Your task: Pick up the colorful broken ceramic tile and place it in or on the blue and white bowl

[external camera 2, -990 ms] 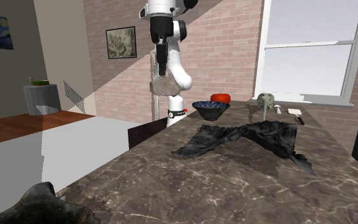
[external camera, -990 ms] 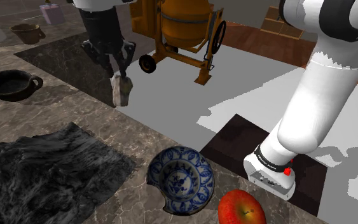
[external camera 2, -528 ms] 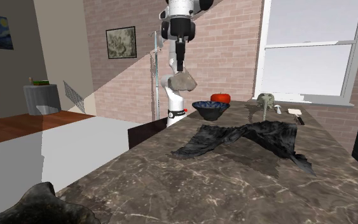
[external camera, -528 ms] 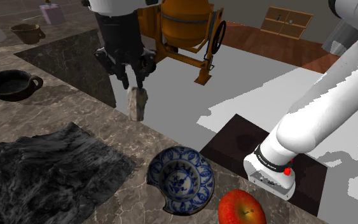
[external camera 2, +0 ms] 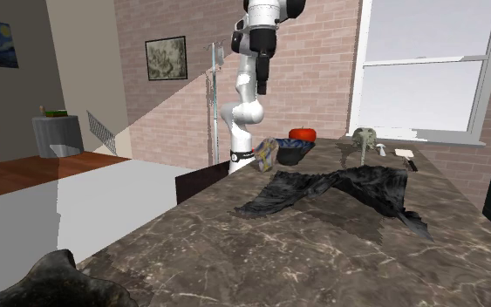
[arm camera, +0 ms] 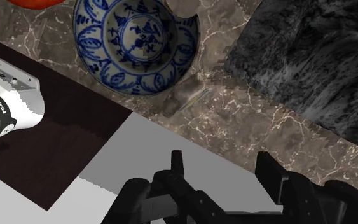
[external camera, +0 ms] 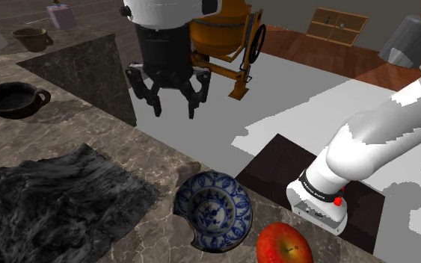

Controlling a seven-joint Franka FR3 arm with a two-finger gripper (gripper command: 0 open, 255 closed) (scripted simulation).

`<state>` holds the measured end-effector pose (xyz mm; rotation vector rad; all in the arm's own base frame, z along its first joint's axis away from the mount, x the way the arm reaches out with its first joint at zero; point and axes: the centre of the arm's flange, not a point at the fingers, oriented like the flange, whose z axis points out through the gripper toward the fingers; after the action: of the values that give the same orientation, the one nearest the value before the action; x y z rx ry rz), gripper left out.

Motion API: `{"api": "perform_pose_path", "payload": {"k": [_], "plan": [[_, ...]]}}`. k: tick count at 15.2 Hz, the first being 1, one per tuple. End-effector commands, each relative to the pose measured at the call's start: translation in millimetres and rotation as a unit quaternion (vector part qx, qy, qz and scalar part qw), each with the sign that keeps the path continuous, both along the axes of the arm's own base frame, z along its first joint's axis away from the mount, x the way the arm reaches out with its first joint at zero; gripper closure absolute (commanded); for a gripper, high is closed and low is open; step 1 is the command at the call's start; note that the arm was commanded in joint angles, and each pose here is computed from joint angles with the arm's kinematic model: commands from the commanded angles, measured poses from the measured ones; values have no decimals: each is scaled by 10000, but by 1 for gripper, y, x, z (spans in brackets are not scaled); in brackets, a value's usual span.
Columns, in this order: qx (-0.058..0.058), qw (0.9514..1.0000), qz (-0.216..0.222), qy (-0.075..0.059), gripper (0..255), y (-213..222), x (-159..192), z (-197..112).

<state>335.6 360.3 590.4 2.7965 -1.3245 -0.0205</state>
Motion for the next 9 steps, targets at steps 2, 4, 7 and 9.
{"api": "perform_pose_path", "payload": {"k": [2, 4, 7, 9], "plan": [[363, 9993, -20, -50, 0, -8, -21, -27], [643, 9979, -35, -89, 0, -14, -38, -49], [1061, 9942, -57, -148, 0, -19, -62, -83], [1208, 9925, -64, -169, 0, -21, -70, -95]]}}
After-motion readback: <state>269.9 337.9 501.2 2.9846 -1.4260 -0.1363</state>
